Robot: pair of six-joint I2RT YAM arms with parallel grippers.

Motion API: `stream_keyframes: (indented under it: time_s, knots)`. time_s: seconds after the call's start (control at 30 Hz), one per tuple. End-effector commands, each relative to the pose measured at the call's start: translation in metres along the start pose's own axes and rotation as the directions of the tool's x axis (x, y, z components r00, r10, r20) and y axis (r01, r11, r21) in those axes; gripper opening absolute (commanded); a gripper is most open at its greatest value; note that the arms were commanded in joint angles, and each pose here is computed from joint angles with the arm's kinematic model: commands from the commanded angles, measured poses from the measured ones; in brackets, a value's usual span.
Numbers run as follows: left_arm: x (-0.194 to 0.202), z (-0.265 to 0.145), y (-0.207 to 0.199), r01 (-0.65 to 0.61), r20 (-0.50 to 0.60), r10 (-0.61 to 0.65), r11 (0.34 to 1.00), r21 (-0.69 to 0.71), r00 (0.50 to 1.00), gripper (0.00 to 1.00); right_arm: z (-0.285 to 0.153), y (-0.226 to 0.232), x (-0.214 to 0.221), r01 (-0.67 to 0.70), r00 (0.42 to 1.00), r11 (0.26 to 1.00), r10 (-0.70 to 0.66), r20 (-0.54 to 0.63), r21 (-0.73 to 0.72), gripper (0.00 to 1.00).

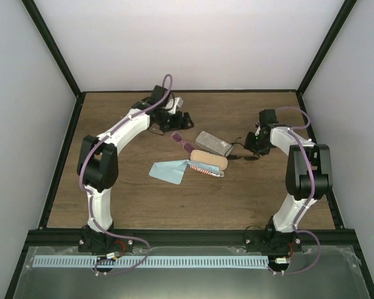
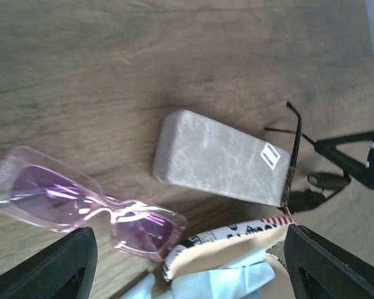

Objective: Organize the sunglasses
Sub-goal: Fold the sunglasses at the center of the board.

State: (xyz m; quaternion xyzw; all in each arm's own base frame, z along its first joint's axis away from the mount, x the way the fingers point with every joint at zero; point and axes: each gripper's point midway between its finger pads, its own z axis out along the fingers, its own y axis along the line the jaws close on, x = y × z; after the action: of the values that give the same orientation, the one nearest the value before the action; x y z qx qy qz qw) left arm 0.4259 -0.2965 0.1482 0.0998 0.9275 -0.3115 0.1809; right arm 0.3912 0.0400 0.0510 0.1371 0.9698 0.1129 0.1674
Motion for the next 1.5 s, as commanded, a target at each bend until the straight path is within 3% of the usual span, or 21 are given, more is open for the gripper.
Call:
stream_keyframes:
  time_s: [0.0, 0.1, 0.2, 0.6, 0.67, 0.77, 0.83, 0.9, 1.1, 1.47]
  knots:
    - [-0.018, -0.018, 0.001, 0.005, 0.056, -0.006, 1.0, 0.022, 0.998, 0.84, 0.008, 0.005, 0.008, 0.0, 1.0, 1.0, 0.0, -0.021, 0.0, 0.36]
    - [-0.019, -0.014, -0.001, 0.022, 0.049, -0.024, 0.999, 0.05, 0.999, 0.84, 0.0, 0.002, 0.014, -0.044, 0.999, 0.999, 0.045, -0.015, 0.017, 0.23]
    - [-0.019, -0.003, -0.002, 0.044, 0.028, -0.046, 0.996, 0.072, 0.999, 0.84, -0.015, -0.002, 0.023, -0.081, 0.997, 0.996, 0.081, 0.003, 0.023, 0.17]
    - [-0.009, 0.012, -0.027, 0.043, -0.022, -0.04, 0.99, 0.132, 0.999, 0.84, -0.064, -0.004, 0.068, -0.173, 0.983, 0.984, 0.175, 0.05, -0.047, 0.15]
    - [-0.003, 0.018, -0.039, 0.025, -0.037, -0.02, 0.989, 0.143, 0.999, 0.84, -0.07, -0.001, 0.066, -0.157, 0.985, 0.986, 0.161, 0.058, -0.059, 0.23]
    - [0.002, 0.028, -0.05, 0.012, -0.059, -0.002, 0.987, 0.161, 0.998, 0.84, -0.074, 0.007, 0.064, -0.098, 0.993, 0.991, 0.104, 0.064, -0.095, 0.65]
    - [0.0, 0.029, -0.05, 0.007, -0.059, 0.002, 0.988, 0.155, 0.998, 0.84, -0.074, 0.013, 0.061, -0.045, 0.996, 0.991, 0.055, 0.07, -0.126, 0.86]
    - [-0.006, 0.028, -0.047, -0.007, -0.044, 0.012, 0.992, 0.128, 0.999, 0.84, -0.068, 0.018, 0.06, 0.008, 0.998, 0.99, 0.001, 0.062, -0.14, 0.98]
    - [-0.007, 0.028, -0.043, -0.016, -0.04, 0.02, 0.994, 0.107, 0.999, 0.84, -0.059, 0.031, 0.051, 0.175, 0.984, 0.98, -0.17, 0.051, -0.098, 1.0]
    - [-0.005, 0.027, -0.021, 0.018, -0.05, -0.015, 0.997, 0.079, 0.999, 0.83, -0.045, 0.027, 0.061, 0.331, 0.942, 0.944, -0.33, -0.063, 0.012, 1.0]
